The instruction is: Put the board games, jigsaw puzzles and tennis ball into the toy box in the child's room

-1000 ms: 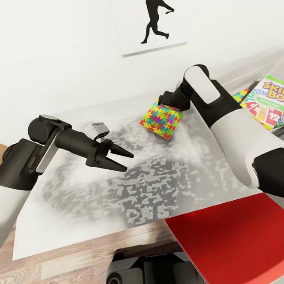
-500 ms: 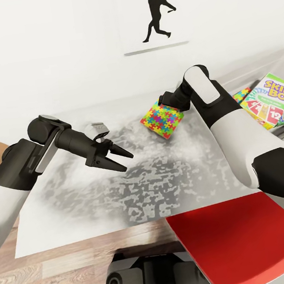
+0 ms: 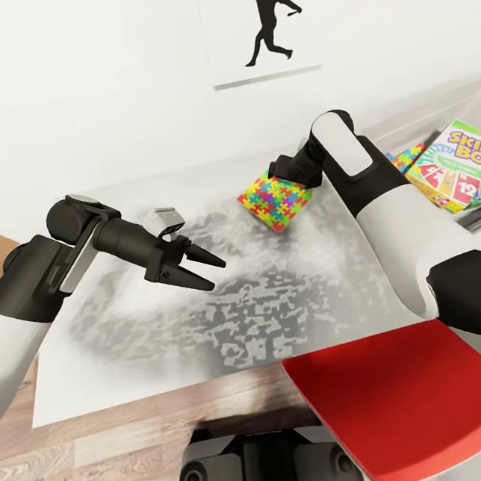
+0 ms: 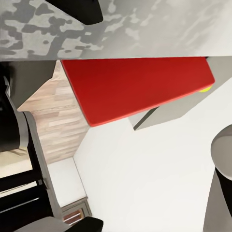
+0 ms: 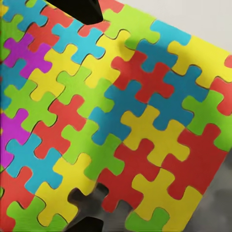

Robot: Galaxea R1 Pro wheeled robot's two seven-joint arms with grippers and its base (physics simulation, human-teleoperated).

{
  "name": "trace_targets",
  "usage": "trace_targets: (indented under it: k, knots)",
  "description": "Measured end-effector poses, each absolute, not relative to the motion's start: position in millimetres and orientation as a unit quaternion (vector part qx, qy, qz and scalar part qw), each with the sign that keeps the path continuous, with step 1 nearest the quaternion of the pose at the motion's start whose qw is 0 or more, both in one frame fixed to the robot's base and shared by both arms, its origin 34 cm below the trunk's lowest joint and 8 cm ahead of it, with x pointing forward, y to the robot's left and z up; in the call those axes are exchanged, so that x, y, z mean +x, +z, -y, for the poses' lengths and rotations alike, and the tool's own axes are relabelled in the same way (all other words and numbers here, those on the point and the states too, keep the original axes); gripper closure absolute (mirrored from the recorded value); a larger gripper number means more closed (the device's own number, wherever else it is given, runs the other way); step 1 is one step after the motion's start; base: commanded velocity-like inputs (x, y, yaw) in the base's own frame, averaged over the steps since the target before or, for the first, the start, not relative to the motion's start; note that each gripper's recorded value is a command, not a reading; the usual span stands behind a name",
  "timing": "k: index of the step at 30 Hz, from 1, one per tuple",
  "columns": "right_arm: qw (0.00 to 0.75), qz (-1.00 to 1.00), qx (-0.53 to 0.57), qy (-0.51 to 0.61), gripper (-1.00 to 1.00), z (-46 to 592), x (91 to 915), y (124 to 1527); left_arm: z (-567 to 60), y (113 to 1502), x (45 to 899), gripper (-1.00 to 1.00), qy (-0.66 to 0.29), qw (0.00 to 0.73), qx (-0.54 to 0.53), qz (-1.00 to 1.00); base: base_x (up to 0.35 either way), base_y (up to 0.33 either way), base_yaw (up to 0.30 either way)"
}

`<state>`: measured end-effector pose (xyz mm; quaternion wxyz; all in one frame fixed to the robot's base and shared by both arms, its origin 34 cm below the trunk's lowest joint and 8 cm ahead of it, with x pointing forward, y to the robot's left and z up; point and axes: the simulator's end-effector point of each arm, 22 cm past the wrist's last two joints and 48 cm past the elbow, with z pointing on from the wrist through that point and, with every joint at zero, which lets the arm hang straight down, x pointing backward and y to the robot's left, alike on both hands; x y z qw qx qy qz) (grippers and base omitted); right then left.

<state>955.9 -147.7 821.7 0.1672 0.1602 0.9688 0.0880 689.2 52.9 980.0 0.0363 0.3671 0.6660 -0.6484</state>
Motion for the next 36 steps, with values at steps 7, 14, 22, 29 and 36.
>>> trace_targets:
  k: [7, 14, 22, 29, 36]
  knots:
    - [0.167, -0.969, 0.16, 0.088, -1.0, 147.4, 955.9, 821.6, -53.1, 977.7, 689.2, -1.0, -0.645, 0.036, 0.369, -0.669, -0.069, 0.1, 0.0]
    - [0.167, -0.969, 0.16, 0.088, -1.0, 147.4, 955.9, 821.6, -53.3, 977.1, 689.5, -1.0, -0.643, 0.036, 0.369, -0.67, -0.072, 0.078, 0.0]
    - [0.167, -0.969, 0.16, 0.088, -1.0, 147.3, 955.8, 821.7, -53.3, 977.2, 689.5, -1.0, -0.643, 0.036, 0.369, -0.67, -0.011, 0.101, 0.0]
    - [0.167, -0.969, 0.16, 0.088, -1.0, 147.0, 955.8, 821.8, -53.3, 977.1, 689.5, -1.0, -0.643, 0.036, 0.369, -0.67, -0.009, 0.15, 0.0]
    - [0.167, -0.969, 0.16, 0.088, -1.0, 146.9, 955.8, 821.7, -53.3, 975.9, 689.2, -1.0, -0.642, 0.035, 0.37, -0.671, -0.069, 0.195, 0.0]
